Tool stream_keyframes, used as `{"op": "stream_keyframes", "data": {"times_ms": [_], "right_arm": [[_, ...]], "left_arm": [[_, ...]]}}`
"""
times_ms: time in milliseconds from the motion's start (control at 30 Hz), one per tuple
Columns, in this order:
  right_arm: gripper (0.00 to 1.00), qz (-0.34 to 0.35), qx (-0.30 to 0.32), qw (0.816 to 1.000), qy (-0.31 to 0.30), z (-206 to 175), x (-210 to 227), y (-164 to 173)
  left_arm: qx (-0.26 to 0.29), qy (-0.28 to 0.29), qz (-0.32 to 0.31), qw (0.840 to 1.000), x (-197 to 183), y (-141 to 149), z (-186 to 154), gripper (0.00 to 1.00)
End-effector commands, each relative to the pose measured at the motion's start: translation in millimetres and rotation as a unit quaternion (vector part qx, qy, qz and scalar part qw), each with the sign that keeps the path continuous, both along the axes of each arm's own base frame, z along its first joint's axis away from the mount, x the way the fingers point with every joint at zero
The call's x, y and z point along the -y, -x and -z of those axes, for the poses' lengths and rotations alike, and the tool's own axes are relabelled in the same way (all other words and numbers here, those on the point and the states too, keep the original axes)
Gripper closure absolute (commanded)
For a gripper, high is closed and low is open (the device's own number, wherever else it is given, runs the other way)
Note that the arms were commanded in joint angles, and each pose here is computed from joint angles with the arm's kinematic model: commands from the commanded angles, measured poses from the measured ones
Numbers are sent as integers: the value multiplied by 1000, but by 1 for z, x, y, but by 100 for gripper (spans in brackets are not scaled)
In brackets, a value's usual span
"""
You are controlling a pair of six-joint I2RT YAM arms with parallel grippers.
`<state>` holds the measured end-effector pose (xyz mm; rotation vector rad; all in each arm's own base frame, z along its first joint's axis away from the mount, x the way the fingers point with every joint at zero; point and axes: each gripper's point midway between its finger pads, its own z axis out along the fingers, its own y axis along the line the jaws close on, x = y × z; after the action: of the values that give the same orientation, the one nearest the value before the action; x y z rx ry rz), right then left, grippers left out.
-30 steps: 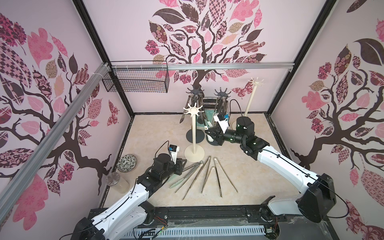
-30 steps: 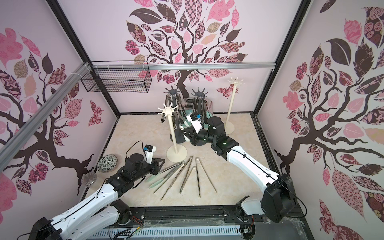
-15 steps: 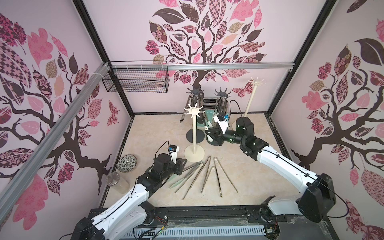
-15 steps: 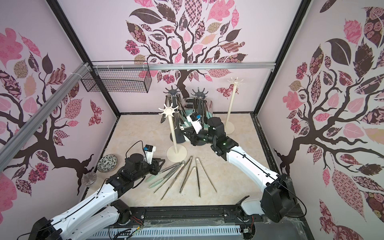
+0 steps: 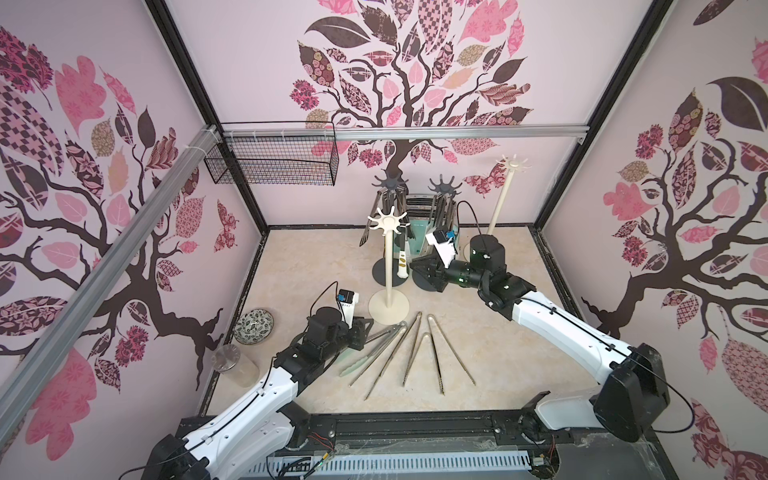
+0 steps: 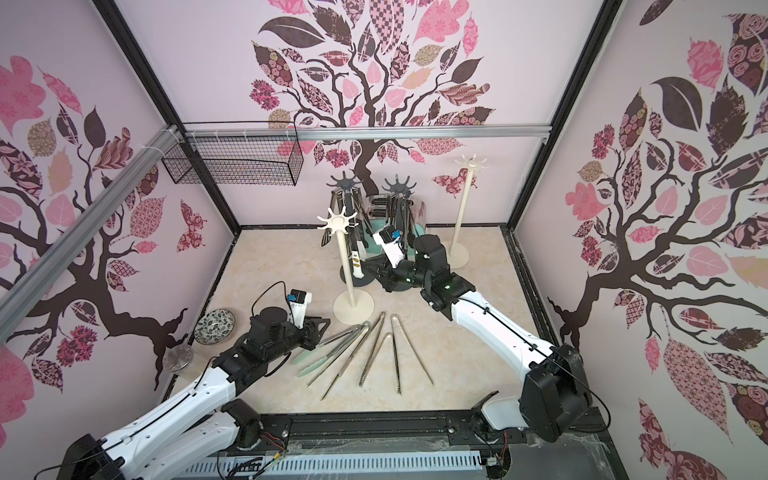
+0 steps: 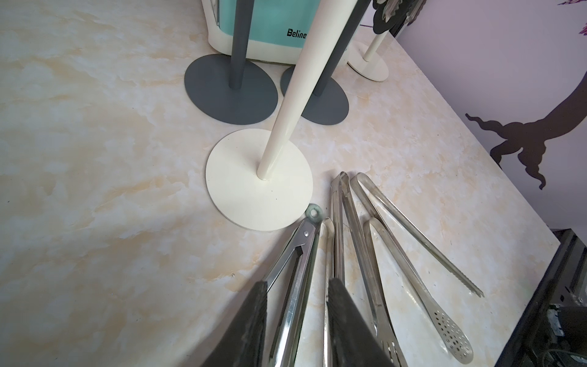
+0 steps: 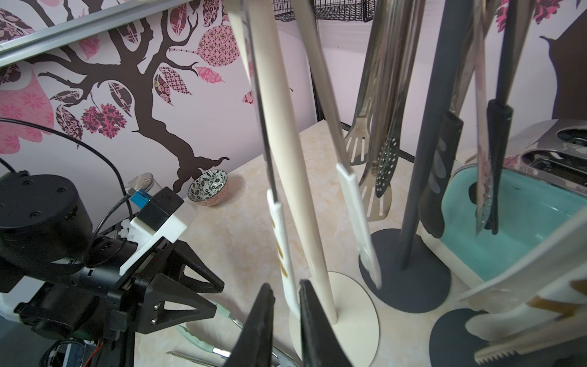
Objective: Hang food tongs on kitchen utensil racks
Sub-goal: Hang the food tongs on the rack.
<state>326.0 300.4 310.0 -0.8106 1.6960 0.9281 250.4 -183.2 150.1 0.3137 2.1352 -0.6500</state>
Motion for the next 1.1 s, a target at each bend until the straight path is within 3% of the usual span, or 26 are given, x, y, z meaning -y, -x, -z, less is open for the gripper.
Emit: {"op": "stream_keyframes", "data": {"times_ms": [0, 500, 800, 1067], "right_arm": [[80, 2, -9, 1000, 5, 6, 0, -1], [79, 21, -15, 1000, 11, 17, 10, 5], [77, 64, -30, 997, 16, 38, 35, 21], [76, 90, -30, 995, 23, 50, 56, 38]], "left_arm": [[3, 1, 6, 1000, 2, 1, 2, 65], [-29, -7, 11, 999, 4, 4, 1, 65], [-119, -43, -31, 991, -11, 12, 16, 66], [-241, -119, -31, 963, -22, 34, 34, 68]]}}
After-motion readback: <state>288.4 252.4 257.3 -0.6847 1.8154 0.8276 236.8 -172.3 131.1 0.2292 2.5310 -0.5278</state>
